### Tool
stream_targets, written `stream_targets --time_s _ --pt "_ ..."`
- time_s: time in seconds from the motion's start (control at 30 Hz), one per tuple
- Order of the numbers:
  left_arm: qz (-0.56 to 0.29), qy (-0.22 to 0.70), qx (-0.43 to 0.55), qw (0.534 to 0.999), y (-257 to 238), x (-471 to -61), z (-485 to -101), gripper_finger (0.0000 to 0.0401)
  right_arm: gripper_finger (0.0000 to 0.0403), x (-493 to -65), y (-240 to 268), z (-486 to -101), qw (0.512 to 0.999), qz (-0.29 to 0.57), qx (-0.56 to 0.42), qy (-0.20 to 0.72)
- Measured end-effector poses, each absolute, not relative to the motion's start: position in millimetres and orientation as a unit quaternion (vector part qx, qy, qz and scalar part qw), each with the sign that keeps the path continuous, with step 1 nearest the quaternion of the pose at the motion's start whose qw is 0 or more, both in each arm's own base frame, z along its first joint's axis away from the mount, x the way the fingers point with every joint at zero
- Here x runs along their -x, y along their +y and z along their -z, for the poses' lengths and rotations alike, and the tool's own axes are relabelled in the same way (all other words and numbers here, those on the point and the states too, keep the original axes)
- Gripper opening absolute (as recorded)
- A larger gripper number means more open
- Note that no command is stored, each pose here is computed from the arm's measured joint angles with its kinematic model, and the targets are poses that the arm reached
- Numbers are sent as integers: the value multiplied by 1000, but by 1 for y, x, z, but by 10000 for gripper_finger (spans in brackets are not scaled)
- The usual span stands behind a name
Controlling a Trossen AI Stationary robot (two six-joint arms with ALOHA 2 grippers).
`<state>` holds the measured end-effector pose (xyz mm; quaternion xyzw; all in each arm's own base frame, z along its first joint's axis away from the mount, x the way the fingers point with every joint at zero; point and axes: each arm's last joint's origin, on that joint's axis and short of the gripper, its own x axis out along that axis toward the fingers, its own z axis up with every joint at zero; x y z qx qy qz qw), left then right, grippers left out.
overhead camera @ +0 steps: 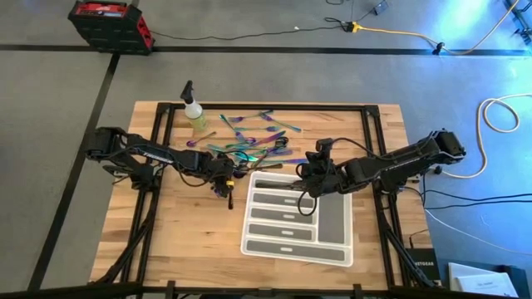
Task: Sort silverware
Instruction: Put the purple spoon into the white silverware tray
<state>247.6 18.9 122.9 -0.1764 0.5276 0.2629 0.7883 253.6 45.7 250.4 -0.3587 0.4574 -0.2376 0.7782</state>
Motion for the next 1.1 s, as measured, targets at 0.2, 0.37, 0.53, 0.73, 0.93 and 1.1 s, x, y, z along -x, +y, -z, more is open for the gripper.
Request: stream_targets --time_s 0.2,0.37,0.53,0.73,0.93,1.1 --pt "-249 531 163 793 19 -248 -123 26 0 -254 46 -250 778 238 359 457" --pt "-243 533 165 793 19 -248 -124 4 0 -254 46 -250 778 238 359 458" --pt "-235 527 160 800 19 -248 -134 1 0 -254 46 -250 778 238 359 458" --pt "-238 511 157 811 24 -243 -156 0 0 -254 46 -250 778 238 358 458" --pt "-238 482 165 827 27 -238 -171 0 0 -253 46 -250 778 238 358 458" --pt "-232 457 158 844 29 -238 -180 0 0 -253 46 -250 778 238 358 458"
